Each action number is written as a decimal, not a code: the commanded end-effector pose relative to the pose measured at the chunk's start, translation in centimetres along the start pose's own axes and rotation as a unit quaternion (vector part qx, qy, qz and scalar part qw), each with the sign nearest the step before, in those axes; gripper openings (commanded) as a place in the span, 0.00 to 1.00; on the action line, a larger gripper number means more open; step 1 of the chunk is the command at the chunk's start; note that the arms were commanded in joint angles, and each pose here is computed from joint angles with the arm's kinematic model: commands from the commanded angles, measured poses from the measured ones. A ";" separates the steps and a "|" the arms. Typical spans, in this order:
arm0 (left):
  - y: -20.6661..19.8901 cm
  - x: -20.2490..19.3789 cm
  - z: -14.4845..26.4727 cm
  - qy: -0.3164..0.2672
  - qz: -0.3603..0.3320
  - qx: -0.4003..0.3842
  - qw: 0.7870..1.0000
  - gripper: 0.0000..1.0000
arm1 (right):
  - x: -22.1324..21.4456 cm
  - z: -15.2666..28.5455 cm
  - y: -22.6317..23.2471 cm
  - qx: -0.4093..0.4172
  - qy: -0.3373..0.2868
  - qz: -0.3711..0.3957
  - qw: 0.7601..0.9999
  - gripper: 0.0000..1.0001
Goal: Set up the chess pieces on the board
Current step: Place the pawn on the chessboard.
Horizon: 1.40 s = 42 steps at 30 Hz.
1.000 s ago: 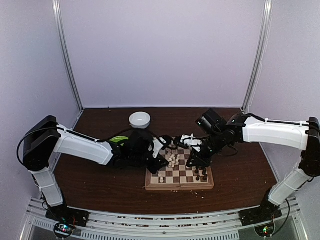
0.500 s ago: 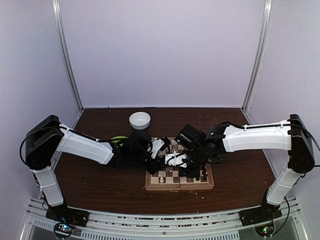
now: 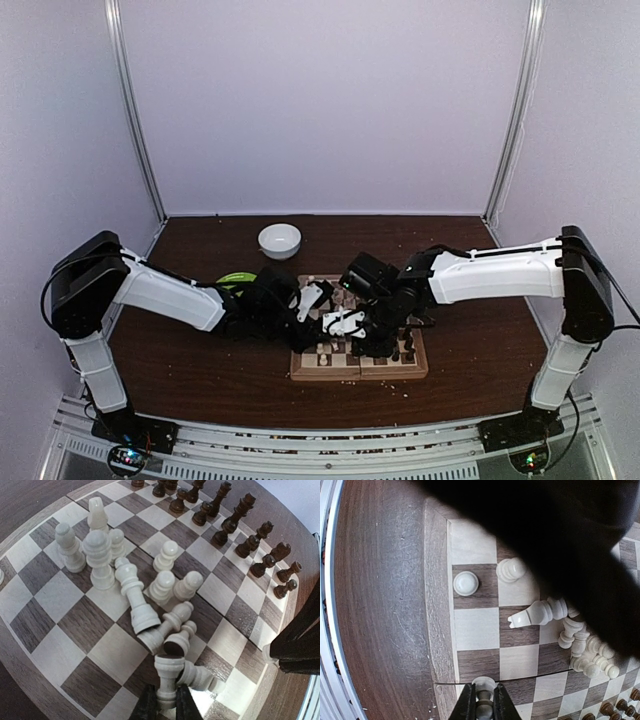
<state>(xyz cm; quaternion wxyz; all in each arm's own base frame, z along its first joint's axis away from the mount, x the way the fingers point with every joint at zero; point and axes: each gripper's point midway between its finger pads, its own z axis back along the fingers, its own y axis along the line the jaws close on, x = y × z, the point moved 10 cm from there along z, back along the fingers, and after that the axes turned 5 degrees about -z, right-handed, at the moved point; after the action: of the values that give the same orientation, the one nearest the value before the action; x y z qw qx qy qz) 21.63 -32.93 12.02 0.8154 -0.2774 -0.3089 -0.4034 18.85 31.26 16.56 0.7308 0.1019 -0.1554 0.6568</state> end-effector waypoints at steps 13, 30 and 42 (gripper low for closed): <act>0.0 1.9 0.3 -0.054 0.005 -0.003 0.999 0.01 | 0.0 -2.0 0.9 0.028 0.026 0.010 0.999 0.17; -0.6 2.7 1.9 -0.075 -0.009 -0.014 0.997 0.01 | -0.2 4.9 0.9 0.056 -0.049 -0.001 0.997 0.28; -0.9 3.4 2.4 -0.089 -0.030 -0.027 0.995 0.01 | -2.7 9.8 -5.9 0.147 -0.182 -0.169 0.957 0.40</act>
<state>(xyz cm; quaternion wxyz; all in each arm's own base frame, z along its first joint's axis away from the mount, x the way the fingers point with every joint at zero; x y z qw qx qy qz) 21.74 -32.86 14.50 0.7940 -0.3007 -0.3442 -0.4009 20.88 25.44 24.19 0.7443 0.2667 -0.1709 0.5879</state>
